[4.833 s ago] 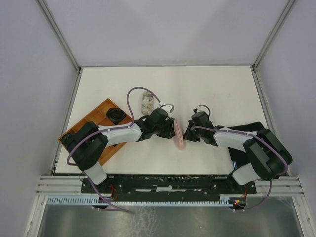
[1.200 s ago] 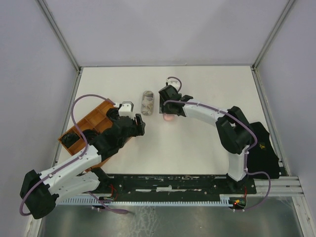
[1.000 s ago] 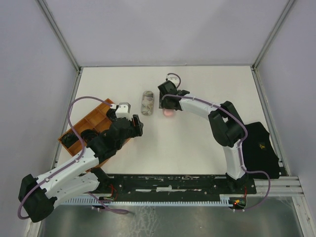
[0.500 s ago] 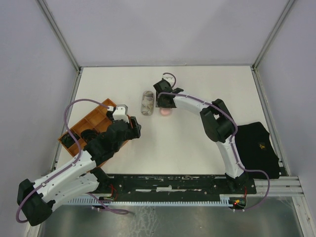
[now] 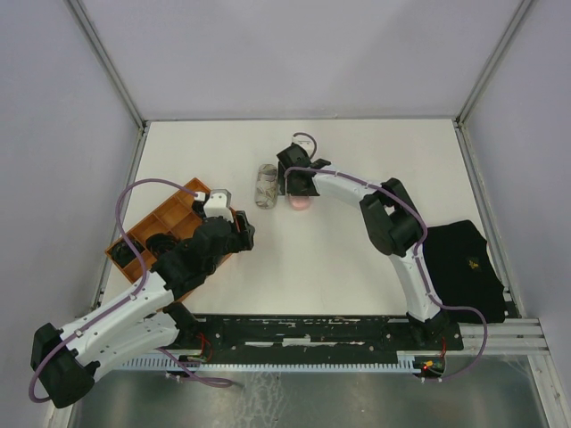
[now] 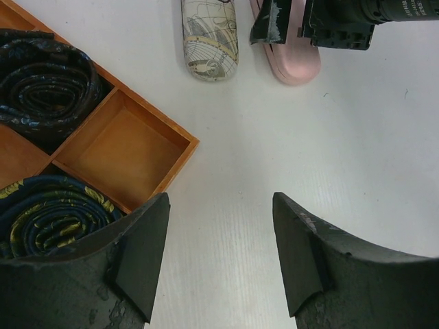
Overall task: Organize the sunglasses
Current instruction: Place the sunglasses case at the center of the board, then reset both arms
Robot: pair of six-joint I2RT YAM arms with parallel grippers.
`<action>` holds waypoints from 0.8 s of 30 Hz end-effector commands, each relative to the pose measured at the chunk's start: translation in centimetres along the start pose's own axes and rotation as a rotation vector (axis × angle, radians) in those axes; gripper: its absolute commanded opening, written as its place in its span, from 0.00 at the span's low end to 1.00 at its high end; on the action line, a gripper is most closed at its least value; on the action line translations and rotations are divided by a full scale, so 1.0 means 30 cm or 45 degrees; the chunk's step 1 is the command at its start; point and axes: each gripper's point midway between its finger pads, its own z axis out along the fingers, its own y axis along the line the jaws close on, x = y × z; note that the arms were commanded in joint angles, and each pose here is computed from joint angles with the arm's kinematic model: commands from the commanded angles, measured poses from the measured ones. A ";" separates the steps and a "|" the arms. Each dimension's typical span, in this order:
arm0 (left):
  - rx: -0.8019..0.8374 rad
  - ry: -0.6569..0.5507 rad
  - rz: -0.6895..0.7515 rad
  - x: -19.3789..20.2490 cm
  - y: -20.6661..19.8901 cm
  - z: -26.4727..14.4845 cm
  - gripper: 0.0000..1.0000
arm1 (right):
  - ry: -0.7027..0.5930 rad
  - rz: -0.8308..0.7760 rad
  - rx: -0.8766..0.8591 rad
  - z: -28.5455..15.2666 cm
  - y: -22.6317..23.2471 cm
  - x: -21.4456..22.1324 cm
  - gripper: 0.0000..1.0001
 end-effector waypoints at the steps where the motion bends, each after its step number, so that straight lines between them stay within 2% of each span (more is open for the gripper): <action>1: -0.016 -0.059 -0.071 -0.044 -0.001 -0.003 0.70 | -0.093 0.012 -0.096 -0.064 0.056 -0.103 0.89; 3: -0.013 -0.061 -0.065 -0.048 -0.003 -0.005 0.73 | -0.116 0.007 -0.109 -0.092 0.052 -0.126 0.93; 7: -0.004 -0.084 -0.067 -0.065 -0.007 -0.009 0.80 | -0.192 -0.011 -0.150 -0.182 0.035 -0.190 0.94; 11: 0.008 -0.126 -0.063 -0.103 -0.019 -0.013 0.85 | -0.343 -0.045 -0.198 -0.352 0.003 -0.286 0.94; 16: 0.025 -0.198 -0.045 -0.173 -0.044 -0.011 0.92 | -0.580 -0.081 -0.171 -0.589 -0.112 -0.376 0.94; 19: 0.043 -0.252 -0.045 -0.215 -0.061 -0.011 1.00 | -0.716 -0.120 -0.127 -0.723 -0.204 -0.390 0.94; 22: 0.056 -0.304 -0.048 -0.250 -0.074 -0.009 0.99 | -0.844 -0.121 -0.092 -0.834 -0.302 -0.372 0.94; 24: 0.059 -0.329 -0.047 -0.271 -0.081 -0.007 0.99 | -0.868 -0.132 -0.076 -0.894 -0.359 -0.334 0.94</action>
